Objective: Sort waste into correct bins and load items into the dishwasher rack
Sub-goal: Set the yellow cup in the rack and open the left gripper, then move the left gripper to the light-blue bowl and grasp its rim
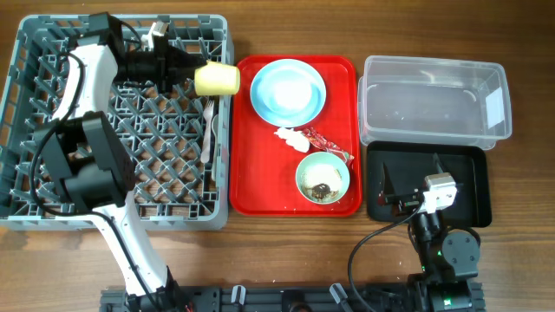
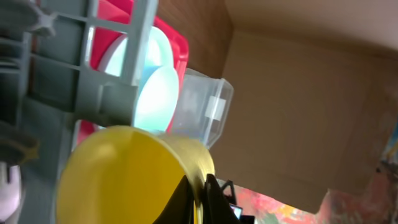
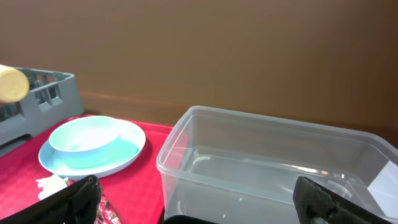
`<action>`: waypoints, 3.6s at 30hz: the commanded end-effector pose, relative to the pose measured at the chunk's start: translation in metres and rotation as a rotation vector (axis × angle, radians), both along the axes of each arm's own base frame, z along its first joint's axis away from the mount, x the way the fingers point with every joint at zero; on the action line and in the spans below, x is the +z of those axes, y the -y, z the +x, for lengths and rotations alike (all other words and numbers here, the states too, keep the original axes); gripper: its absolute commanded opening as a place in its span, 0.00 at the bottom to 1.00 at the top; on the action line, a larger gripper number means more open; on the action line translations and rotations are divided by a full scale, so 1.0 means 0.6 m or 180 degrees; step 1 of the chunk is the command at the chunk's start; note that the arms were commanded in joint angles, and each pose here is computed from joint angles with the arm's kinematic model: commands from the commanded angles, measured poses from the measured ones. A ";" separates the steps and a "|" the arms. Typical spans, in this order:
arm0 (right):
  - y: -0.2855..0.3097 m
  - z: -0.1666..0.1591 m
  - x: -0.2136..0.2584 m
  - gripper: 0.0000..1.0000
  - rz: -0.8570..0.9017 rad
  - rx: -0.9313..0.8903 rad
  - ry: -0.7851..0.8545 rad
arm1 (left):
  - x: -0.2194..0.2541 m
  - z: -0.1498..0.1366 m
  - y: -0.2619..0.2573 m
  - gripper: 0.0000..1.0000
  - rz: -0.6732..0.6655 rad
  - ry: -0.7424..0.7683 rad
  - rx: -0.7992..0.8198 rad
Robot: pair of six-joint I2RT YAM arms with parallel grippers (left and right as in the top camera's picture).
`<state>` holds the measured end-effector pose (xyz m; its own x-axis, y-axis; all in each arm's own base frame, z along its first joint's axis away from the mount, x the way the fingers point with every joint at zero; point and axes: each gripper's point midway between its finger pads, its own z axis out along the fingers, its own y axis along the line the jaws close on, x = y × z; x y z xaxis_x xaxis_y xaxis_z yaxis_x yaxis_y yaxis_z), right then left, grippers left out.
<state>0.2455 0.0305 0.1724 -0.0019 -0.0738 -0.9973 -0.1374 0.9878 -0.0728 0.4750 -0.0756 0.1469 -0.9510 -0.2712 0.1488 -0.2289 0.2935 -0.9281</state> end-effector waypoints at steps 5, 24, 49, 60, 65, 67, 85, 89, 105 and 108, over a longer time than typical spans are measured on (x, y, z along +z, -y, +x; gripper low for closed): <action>-0.001 0.000 0.001 1.00 -0.0015 0.0014 0.0017 | -0.141 -0.015 -0.053 0.04 0.1467 -0.0398 0.0016; -0.001 0.000 0.001 1.00 -0.0015 0.0014 0.0017 | -0.102 0.025 -0.032 0.04 0.1170 -0.0139 0.0193; -0.001 0.000 0.001 1.00 -0.0015 0.0014 0.0017 | 0.091 -0.209 0.040 0.04 0.3876 -0.0124 -0.0084; -0.001 0.000 0.001 1.00 -0.0014 0.0014 0.0017 | 0.032 -0.181 0.014 0.04 0.4395 -0.0071 0.0171; -0.001 0.000 0.001 1.00 -0.0014 0.0014 0.0017 | 0.025 -0.166 0.019 0.04 0.4348 -0.0010 0.0282; -0.001 0.000 0.001 1.00 -0.0015 0.0014 0.0017 | 0.015 -0.162 0.021 0.04 0.4337 0.0010 0.0297; -0.001 0.000 0.001 1.00 -0.0015 0.0014 0.0017 | -0.039 -0.132 -0.002 0.04 0.4447 0.0135 0.0552; -0.001 0.000 0.001 1.00 -0.0014 0.0014 0.0017 | -0.059 -0.131 -0.010 0.04 0.4528 0.0157 0.0598; -0.001 0.000 0.001 1.00 -0.0015 0.0014 0.0017 | 0.011 -0.099 -0.091 0.04 0.4805 0.0381 0.1308; -0.001 0.000 0.001 1.00 -0.0014 0.0014 0.0017 | 0.029 -0.088 -0.089 0.04 0.4731 0.0501 0.1433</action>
